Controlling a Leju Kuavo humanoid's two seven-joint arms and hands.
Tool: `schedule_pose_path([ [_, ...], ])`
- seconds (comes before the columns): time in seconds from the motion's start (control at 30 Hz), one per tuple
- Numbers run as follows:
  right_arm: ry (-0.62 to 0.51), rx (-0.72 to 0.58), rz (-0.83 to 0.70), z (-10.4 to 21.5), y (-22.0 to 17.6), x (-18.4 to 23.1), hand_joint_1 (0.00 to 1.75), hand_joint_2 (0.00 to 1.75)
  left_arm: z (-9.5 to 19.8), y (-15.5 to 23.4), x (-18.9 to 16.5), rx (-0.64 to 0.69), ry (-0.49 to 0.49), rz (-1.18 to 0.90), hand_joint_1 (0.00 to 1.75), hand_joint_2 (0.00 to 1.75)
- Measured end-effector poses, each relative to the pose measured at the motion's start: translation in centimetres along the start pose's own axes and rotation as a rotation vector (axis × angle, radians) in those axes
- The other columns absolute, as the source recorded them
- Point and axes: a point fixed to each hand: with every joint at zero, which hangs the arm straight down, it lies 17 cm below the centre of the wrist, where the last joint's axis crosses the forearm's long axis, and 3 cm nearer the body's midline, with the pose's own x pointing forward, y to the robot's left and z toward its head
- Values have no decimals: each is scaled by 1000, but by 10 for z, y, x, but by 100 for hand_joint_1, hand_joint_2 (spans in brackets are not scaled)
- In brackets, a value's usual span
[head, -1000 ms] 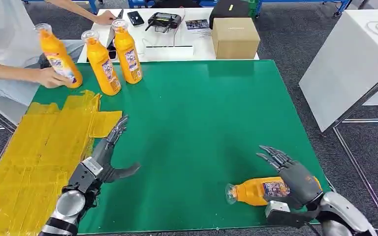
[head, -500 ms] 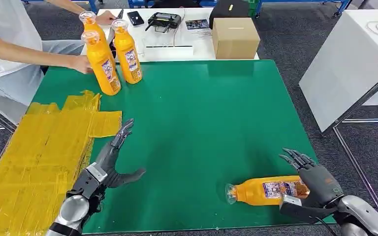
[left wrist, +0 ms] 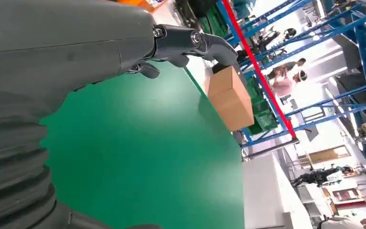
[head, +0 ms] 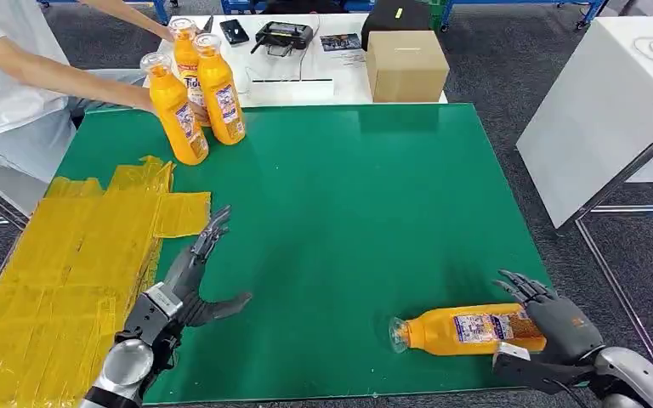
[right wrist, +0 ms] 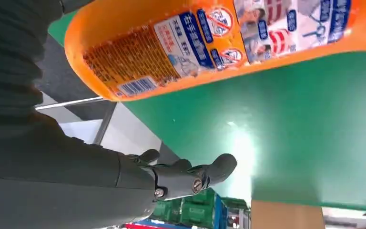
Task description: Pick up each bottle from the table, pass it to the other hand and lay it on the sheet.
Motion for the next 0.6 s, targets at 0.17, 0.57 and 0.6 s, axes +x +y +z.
schedule_pose_path([
  [0.17, 12, 35, -17, 1, 11, -3, 0, 175, 0, -1, 1, 2, -2, 11, 0, 175],
  [0.57, 113, 163, -4, 9, 43, -33, 0, 175, -4, -6, 4, -9, -13, 28, 0, 175],
  [0.6, 125, 169, 11, 8, 45, -37, 0, 175, -4, -6, 5, -9, -13, 29, 0, 175],
])
